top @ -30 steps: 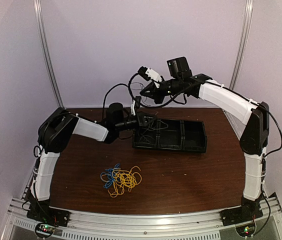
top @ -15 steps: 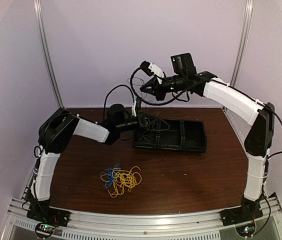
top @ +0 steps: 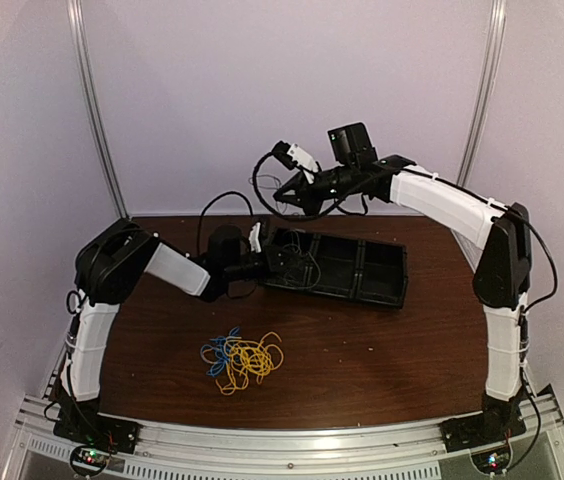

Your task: Untangle the cables

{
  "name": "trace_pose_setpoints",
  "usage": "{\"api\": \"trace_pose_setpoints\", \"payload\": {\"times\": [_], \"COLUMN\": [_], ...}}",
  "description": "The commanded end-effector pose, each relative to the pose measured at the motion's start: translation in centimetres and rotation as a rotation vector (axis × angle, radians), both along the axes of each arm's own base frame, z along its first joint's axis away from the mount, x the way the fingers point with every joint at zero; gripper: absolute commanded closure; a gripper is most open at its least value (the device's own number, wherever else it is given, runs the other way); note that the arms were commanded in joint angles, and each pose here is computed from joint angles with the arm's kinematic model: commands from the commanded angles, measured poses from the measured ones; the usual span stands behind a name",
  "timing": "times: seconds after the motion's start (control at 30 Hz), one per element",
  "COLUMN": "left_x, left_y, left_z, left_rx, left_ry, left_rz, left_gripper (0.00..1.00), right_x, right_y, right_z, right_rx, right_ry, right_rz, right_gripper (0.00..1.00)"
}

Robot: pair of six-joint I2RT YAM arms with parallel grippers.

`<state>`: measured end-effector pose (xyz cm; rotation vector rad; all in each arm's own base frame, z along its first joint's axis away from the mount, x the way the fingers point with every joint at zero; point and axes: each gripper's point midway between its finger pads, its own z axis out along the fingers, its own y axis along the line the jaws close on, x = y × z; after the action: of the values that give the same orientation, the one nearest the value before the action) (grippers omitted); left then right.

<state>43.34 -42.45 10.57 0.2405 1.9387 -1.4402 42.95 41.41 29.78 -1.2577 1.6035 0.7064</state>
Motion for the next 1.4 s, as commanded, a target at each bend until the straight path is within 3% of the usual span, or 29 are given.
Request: {"api": "trace_pose_setpoints", "payload": {"times": [0.0, 0.37, 0.5, 0.73, 0.93, 1.03, 1.37], "left_x": [0.9, -1.0, -2.4, 0.6, 3.1, 3.6, 3.5], "left_y": [0.9, 2.4, 4.7, 8.2, 8.0, 7.5, 6.3], "left_z": [3.4, 8.0, 7.2, 3.3, 0.4, 0.3, -0.9], "left_rx": [-0.013, 0.011, 0.121, 0.456, 0.646, 0.651, 0.682], "left_ry": [-0.086, -0.142, -0.134, -0.117, -0.096, -0.106, -0.081], "left_rz": [0.034, 0.043, 0.089, 0.28, 0.336, 0.343, 0.348], "left_gripper": [0.71, 0.45, 0.4, 0.37, 0.39, 0.43, 0.73], "right_x": [0.3, 1.3, 1.8, 1.7, 1.5, 1.4, 0.8], "right_y": [0.7, -0.9, -1.6, -2.1, -2.3, -2.4, -2.6], "right_z": [-0.4, -3.0, -3.4, -3.7, -3.8, -3.8, -3.0], "right_rx": [0.017, -0.021, -0.035, -0.036, -0.043, -0.041, -0.031], "right_ry": [0.013, 0.046, 0.051, 0.062, 0.065, 0.066, 0.063], "right_rz": [0.013, -0.027, -0.045, -0.05, -0.054, -0.055, -0.054], "right_gripper": [1.0, 1.0, 1.0, 1.0, 1.0, 1.0, 1.0]}}
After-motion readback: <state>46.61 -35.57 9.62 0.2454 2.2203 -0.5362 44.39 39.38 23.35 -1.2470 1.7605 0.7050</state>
